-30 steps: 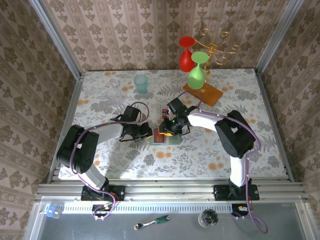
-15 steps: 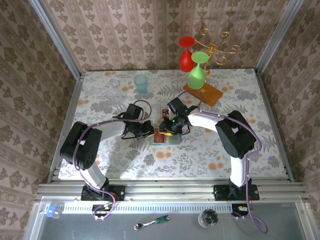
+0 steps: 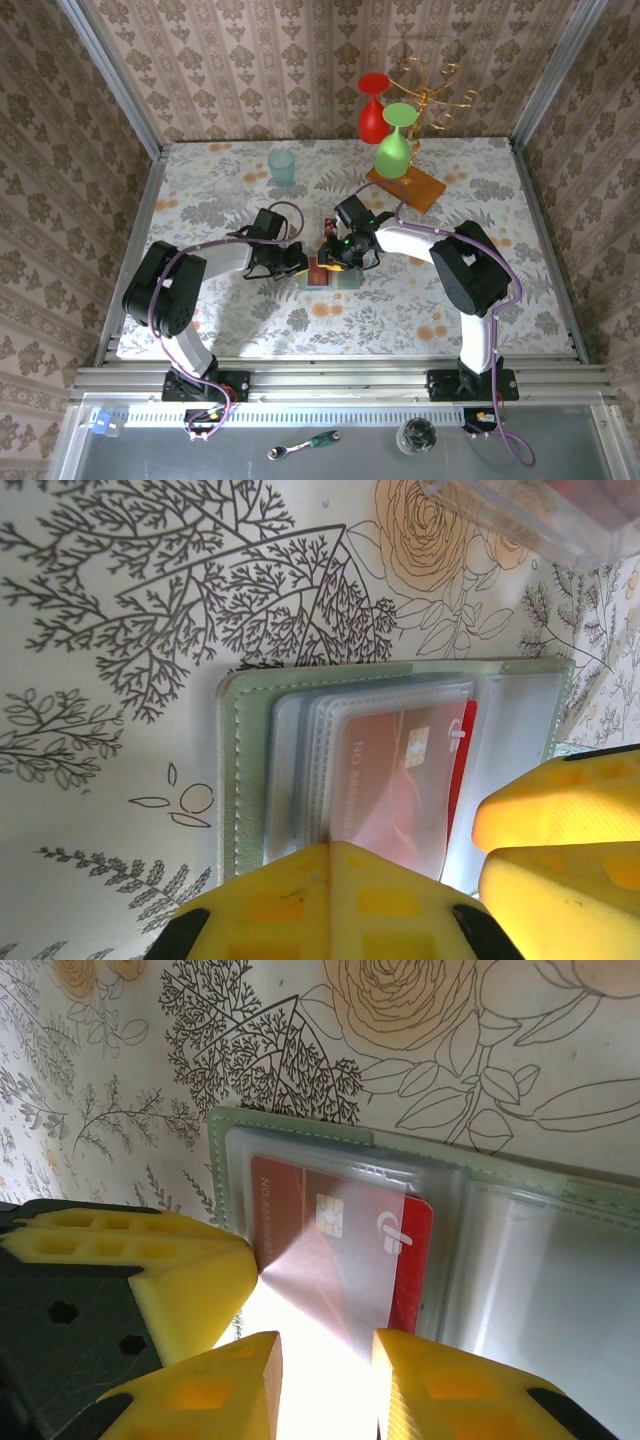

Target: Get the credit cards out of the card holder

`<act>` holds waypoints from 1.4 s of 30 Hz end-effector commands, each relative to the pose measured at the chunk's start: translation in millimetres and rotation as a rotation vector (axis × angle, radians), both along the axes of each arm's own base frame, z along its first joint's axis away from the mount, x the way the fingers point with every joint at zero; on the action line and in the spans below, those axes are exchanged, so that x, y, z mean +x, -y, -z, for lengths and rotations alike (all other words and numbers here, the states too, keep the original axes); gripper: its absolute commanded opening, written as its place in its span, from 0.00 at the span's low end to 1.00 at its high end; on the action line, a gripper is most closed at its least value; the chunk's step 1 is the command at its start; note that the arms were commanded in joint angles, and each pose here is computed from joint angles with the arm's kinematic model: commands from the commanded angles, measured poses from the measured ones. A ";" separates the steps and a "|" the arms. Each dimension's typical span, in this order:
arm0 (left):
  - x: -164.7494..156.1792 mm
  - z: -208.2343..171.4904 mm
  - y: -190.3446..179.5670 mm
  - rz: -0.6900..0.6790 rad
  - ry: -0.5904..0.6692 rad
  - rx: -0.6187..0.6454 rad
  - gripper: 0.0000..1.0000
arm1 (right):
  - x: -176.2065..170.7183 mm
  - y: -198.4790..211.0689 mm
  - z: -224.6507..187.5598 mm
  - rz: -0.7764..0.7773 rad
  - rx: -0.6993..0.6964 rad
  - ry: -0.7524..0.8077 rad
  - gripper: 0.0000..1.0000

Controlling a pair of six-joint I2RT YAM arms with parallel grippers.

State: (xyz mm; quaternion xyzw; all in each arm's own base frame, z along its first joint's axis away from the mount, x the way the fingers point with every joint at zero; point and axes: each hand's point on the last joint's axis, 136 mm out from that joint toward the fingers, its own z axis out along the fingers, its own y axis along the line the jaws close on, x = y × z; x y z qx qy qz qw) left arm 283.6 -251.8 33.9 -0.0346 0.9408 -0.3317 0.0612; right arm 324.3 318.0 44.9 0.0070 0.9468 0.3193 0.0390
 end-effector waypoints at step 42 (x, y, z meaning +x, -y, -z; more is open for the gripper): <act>-1.1 -17.2 -0.5 0.022 0.040 0.005 0.05 | -4.9 24.4 -5.7 -0.012 -0.119 0.059 0.31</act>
